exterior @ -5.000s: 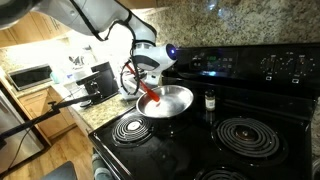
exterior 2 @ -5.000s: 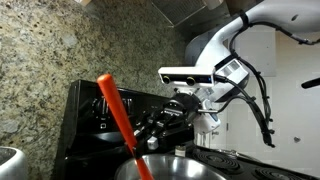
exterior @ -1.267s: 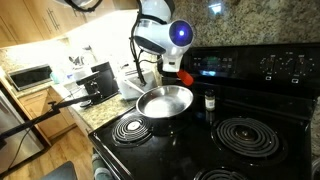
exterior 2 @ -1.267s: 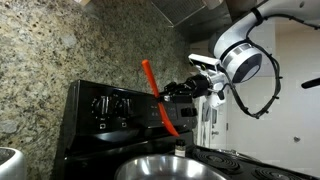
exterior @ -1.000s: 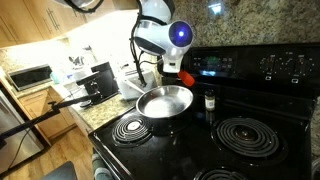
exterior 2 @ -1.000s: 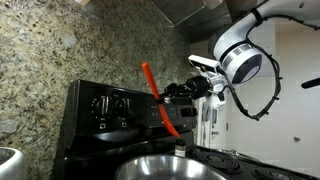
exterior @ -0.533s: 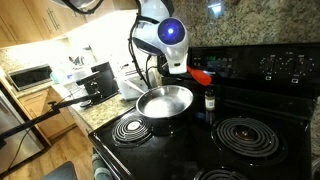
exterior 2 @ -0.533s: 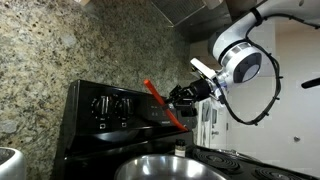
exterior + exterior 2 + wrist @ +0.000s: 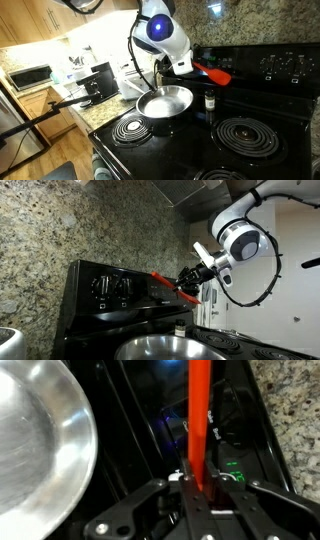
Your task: Take the red spoon and mix the content in the pot
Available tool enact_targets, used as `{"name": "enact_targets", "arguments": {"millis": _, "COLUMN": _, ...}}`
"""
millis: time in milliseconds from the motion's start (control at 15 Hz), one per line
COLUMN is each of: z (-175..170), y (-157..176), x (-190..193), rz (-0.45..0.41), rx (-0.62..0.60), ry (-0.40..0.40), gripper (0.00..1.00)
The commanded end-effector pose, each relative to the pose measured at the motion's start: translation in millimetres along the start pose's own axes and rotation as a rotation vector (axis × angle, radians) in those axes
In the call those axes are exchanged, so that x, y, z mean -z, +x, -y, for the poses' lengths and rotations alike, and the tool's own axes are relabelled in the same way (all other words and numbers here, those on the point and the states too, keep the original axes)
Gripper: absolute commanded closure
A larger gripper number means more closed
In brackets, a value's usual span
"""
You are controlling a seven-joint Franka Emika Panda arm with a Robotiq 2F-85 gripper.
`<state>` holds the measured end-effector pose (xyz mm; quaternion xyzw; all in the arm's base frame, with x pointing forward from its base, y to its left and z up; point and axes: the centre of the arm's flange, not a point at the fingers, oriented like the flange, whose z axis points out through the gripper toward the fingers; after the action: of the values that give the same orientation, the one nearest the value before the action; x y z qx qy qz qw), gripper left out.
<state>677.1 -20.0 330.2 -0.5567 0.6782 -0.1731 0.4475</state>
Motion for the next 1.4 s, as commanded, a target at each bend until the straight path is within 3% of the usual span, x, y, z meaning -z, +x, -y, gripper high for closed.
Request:
{"name": "enact_targets", "arguments": {"millis": 0, "z": 3.2, "y": 11.8, "x": 5.3, "rz": -0.093, "rx": 0.016, "ry": 0.042, "gripper": 0.96}}
{"name": "enact_targets", "arguments": {"millis": 933, "z": -19.1, "y": 100.6, "x": 12.4, "rz": -0.412, "rx": 0.047, "ry": -0.078, "gripper": 0.96}}
{"name": "enact_targets", "arguments": {"millis": 1333, "z": -34.4, "y": 123.1, "x": 22.3, "rz": -0.424, "rx": 0.04, "ry": -0.164, "gripper": 0.96}}
